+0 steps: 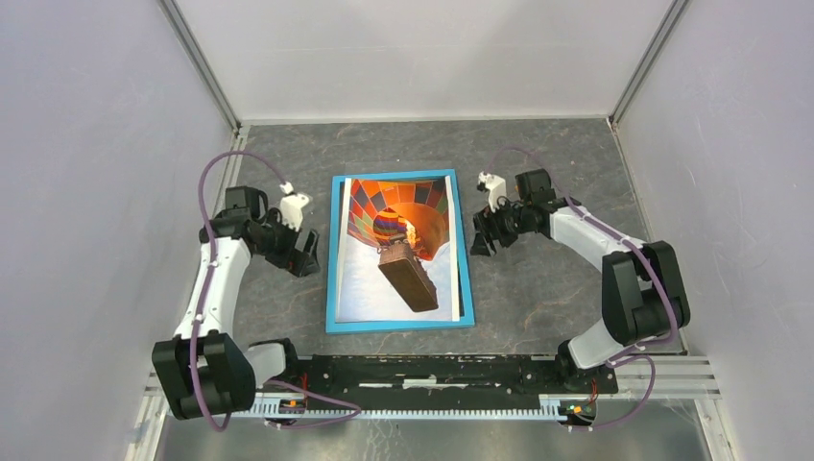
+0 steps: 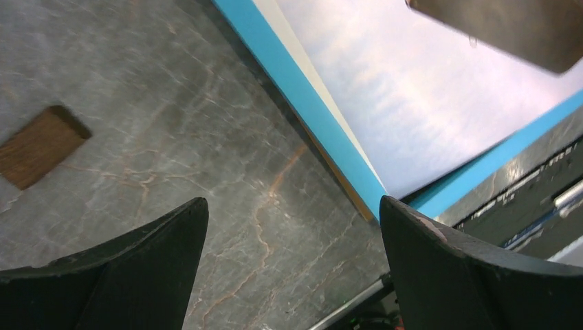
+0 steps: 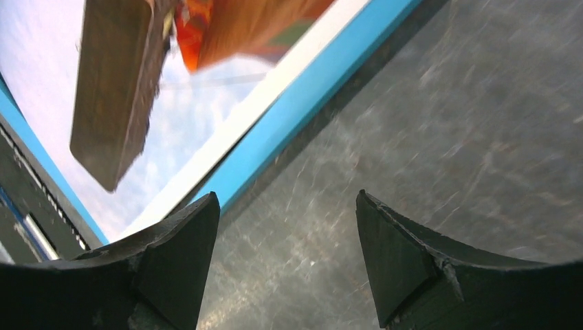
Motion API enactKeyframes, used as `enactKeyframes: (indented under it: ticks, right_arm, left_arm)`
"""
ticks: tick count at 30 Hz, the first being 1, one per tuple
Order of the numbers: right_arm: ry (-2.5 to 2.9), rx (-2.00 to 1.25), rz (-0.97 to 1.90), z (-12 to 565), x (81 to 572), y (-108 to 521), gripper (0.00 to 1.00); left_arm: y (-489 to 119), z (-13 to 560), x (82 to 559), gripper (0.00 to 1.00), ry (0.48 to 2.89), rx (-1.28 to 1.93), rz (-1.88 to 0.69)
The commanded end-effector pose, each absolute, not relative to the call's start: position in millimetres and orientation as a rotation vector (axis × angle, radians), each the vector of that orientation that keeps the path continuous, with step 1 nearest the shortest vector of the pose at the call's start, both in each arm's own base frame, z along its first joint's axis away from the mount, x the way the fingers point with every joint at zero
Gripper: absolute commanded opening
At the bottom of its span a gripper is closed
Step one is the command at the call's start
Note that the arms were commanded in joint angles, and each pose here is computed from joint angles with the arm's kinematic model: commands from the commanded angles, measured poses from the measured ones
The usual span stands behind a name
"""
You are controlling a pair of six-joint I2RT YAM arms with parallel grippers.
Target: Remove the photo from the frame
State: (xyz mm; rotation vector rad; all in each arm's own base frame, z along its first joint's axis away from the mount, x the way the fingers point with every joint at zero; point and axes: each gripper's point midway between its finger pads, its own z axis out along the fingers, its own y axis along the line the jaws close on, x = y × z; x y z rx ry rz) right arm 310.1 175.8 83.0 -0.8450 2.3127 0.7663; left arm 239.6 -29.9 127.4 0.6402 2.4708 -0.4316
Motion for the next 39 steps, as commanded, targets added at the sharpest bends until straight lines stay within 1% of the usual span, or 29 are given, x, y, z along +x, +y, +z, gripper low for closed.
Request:
enactKeyframes:
  ticks: [1, 4, 9, 16, 20, 24, 27, 31, 35, 39]
  right_arm:
    - [2.339, -0.942, 0.831, 59, 279, 172, 0.78]
    - [2.367, -0.953, 0.898, 43, 261, 174, 0.77]
    - [2.393, -0.951, 0.983, 26, 240, 175, 0.77]
    - [2.397, -0.958, 1.038, 17, 228, 177, 0.78]
    - [2.392, -0.959, 1.065, 18, 228, 179, 0.77]
    - [2.381, -0.957, 1.060, 20, 232, 180, 0.77]
    - [2.383, -0.951, 1.041, 21, 233, 177, 0.77]
    - [2.393, -0.941, 1.036, 20, 234, 174, 0.78]
    - [2.410, -0.934, 1.038, 16, 236, 174, 0.78]
    - [2.417, -0.928, 1.042, 14, 241, 174, 0.77]
  left_arm:
    - [-31, 106, 208, 1.00, 2.476, 0.953, -0.382]
    - [-30, 91, 190, 1.00, 2.493, 1.101, -0.331]
    - [-43, 71, 168, 1.00, 2.449, 1.303, -0.287]
    - [-68, 60, 150, 1.00, 2.280, 1.508, -0.179]
    - [-87, 67, 149, 1.00, 2.131, 1.618, -0.165]
    - [-105, 64, 150, 1.00, 1.994, 1.723, -0.092]
    - [-125, 63, 149, 1.00, 1.891, 1.760, -0.111]
    - [-143, 58, 155, 1.00, 1.841, 1.749, -0.089]
    - [-146, 52, 175, 1.00, 1.810, 1.698, 0.041]
    - [-148, 41, 179, 1.00, 1.778, 1.712, 0.124]
